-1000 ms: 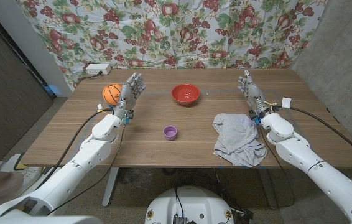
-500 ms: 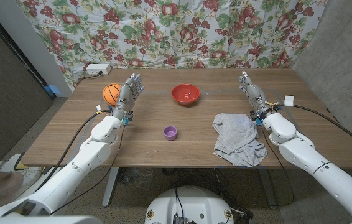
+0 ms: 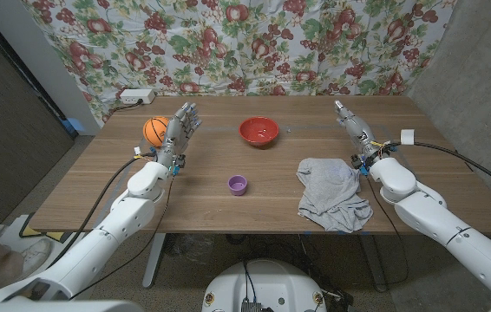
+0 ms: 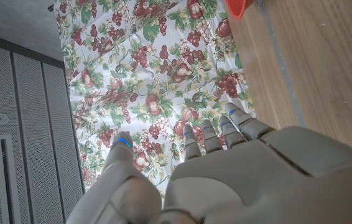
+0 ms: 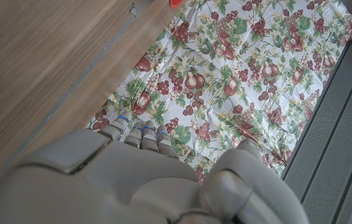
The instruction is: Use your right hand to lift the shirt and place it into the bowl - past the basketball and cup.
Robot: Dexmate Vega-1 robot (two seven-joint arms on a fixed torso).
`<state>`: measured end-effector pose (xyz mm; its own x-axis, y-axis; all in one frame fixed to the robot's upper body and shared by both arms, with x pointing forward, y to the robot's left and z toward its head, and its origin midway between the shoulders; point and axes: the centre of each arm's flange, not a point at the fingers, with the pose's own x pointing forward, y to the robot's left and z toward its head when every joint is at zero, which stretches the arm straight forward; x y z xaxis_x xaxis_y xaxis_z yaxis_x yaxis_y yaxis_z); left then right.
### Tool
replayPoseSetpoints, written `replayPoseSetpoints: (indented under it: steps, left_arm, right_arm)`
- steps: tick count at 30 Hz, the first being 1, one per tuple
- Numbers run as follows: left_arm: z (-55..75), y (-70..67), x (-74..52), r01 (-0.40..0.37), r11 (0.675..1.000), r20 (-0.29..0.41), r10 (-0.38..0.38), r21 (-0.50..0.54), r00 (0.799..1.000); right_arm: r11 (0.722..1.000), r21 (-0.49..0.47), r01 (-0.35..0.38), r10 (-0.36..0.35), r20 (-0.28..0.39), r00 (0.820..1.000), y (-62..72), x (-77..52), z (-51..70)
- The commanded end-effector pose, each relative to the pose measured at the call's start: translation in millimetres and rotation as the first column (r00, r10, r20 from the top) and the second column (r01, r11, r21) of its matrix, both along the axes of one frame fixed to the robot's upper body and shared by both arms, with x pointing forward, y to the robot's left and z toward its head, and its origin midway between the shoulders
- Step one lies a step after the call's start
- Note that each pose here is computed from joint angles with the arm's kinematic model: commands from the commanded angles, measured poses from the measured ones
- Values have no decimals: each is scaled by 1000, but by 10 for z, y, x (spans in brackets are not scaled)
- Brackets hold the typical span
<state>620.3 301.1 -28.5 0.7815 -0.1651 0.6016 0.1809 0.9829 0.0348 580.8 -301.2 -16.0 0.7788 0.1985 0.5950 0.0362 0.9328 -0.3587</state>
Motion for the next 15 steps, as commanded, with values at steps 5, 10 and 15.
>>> replayPoseSetpoints:
  steps: [5, 10, 15]
  left_arm:
    - [16, -87, 33, 8, 1000, -12, -7, 16, 1000]
    - [0, -127, 24, 12, 1000, -18, -12, 24, 1000]
    - [-5, -146, 13, 9, 1000, -22, -9, 25, 1000]
  right_arm:
    - [985, -129, 112, -111, 13, 994, -65, -175, 9]
    - [983, -151, 108, -109, 2, 994, -39, -232, -24]
    - [972, -198, 126, -128, 6, 992, -11, -304, -26]
